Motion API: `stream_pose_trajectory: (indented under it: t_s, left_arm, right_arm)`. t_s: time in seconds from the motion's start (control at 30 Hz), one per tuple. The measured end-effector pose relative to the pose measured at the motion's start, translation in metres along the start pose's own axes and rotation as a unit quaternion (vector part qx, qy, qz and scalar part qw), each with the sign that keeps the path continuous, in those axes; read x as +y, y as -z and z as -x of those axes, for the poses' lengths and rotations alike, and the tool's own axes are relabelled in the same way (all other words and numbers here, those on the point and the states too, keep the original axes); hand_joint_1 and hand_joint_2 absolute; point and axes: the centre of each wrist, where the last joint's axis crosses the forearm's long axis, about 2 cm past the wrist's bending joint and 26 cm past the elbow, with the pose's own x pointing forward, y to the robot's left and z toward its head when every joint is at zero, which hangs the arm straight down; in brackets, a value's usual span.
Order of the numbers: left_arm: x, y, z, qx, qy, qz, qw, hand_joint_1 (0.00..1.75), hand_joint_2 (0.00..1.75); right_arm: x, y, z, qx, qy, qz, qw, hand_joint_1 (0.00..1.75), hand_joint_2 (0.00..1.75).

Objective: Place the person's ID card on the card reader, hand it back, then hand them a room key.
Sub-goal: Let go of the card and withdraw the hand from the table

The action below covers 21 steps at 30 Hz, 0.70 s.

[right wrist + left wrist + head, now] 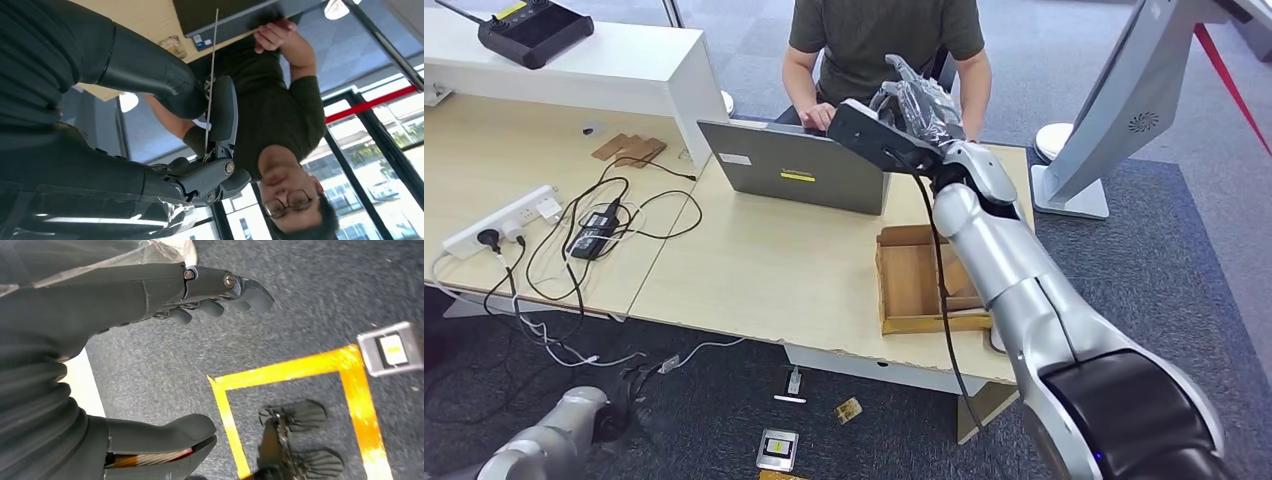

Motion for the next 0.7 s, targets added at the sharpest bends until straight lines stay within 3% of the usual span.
stream_pose_trajectory:
  t_s: [0.2,0.37,0.47,0.6,0.7]
  left_arm:
    - [-0.039,0.007,-0.015,-0.008,0.011,0.006,1.0,0.0,1.75]
    - [-0.053,0.009,-0.016,-0.028,0.027,0.024,0.999,0.0,1.75]
    - [-0.046,0.014,0.004,-0.053,0.033,0.034,0.997,0.0,1.75]
    - [-0.031,0.018,0.037,-0.046,0.021,0.017,0.999,0.0,1.75]
    - [-0.023,0.018,0.049,-0.045,0.039,0.013,0.998,0.0,1.75]
  right_arm:
    - [0.002,0.002,0.016,0.065,-0.027,-0.045,0.997,1.75,1.75]
    - [0.005,-0.001,0.03,0.111,-0.041,-0.058,0.991,1.75,1.75]
    - [0.003,-0.007,0.053,0.14,-0.053,-0.058,0.987,1.75,1.75]
    - [-0.004,-0.016,0.087,0.177,-0.073,-0.047,0.98,1.75,1.75]
    - [-0.009,-0.021,0.104,0.195,-0.086,-0.043,0.976,1.75,1.75]
